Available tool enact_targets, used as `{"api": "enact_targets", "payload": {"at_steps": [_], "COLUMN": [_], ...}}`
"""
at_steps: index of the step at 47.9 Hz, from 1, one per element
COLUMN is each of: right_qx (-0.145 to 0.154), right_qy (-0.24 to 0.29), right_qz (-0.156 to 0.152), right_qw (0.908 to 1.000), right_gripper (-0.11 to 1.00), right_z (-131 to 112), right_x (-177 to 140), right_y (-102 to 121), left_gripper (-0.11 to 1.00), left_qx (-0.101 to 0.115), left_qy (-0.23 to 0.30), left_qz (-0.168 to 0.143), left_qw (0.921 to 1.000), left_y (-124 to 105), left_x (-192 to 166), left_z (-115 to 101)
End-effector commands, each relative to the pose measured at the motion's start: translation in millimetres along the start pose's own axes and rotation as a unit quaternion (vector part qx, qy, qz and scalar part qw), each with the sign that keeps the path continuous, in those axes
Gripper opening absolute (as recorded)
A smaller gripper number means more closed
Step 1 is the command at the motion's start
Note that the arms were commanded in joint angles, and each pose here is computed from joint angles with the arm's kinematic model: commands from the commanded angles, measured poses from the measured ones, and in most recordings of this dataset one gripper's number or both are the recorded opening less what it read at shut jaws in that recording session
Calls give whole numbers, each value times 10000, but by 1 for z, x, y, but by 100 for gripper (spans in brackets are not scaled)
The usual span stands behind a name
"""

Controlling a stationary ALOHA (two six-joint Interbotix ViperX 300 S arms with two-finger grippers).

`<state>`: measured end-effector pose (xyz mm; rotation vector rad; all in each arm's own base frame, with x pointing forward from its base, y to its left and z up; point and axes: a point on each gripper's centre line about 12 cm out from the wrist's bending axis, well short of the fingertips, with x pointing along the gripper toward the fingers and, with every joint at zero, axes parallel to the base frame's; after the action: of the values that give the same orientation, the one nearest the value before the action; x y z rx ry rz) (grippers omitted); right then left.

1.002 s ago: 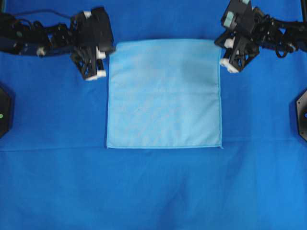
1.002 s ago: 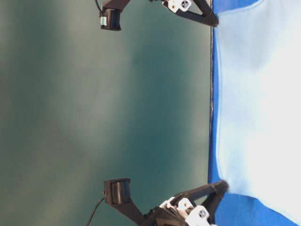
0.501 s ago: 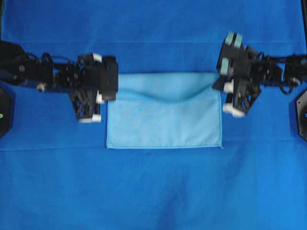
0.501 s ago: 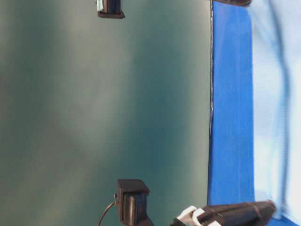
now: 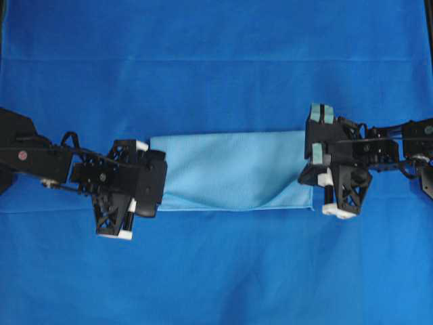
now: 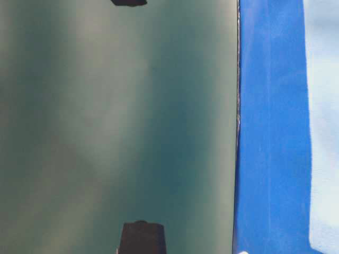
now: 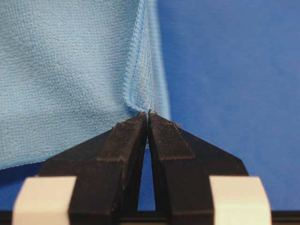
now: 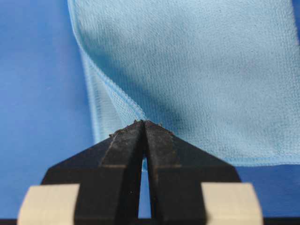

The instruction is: Fold the light blue towel.

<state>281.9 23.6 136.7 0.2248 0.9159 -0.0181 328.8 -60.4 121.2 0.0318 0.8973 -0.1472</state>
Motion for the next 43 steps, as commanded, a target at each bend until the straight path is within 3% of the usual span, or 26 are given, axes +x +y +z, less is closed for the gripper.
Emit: {"api": "enact_targets", "payload": {"at_steps": [1, 19, 23, 26, 31, 33, 36, 43], "right_qx": [31, 115, 228, 297, 321, 288, 191, -41], "right_qy": [-137, -153, -146, -135, -129, -165, -286, -572], "right_qz": [53, 61, 66, 75, 97, 111, 121, 56], "right_qw": [9999, 9998, 9996, 9994, 9994, 9994, 9993, 9983], "right_gripper": [1, 1, 2, 11, 46, 57, 67, 62], "right_z": [6, 6, 6, 6, 7, 8, 11, 18], "right_x": [-4, -3, -3, -3, -6, -9, -15, -28], "right_y": [3, 3, 3, 4, 5, 6, 6, 1], "left_gripper": [1, 2, 14, 31, 62, 70, 69, 63], "left_qx": [-13, -36, -34, -27, 35, 33, 0, -180], "left_qy": [-206, -238, -238, -223, -200, -208, -263, -439], "left_qz": [-27, -8, -3, -3, -3, 11, 43, 209], "left_qw": [9998, 9997, 9997, 9997, 9998, 9998, 9996, 9987], "left_y": [-2, 0, 0, 0, 0, 2, 5, 22], "left_x": [-6, -7, -7, -7, -10, -13, -19, -30], "left_z": [12, 12, 12, 12, 13, 15, 18, 23]}}
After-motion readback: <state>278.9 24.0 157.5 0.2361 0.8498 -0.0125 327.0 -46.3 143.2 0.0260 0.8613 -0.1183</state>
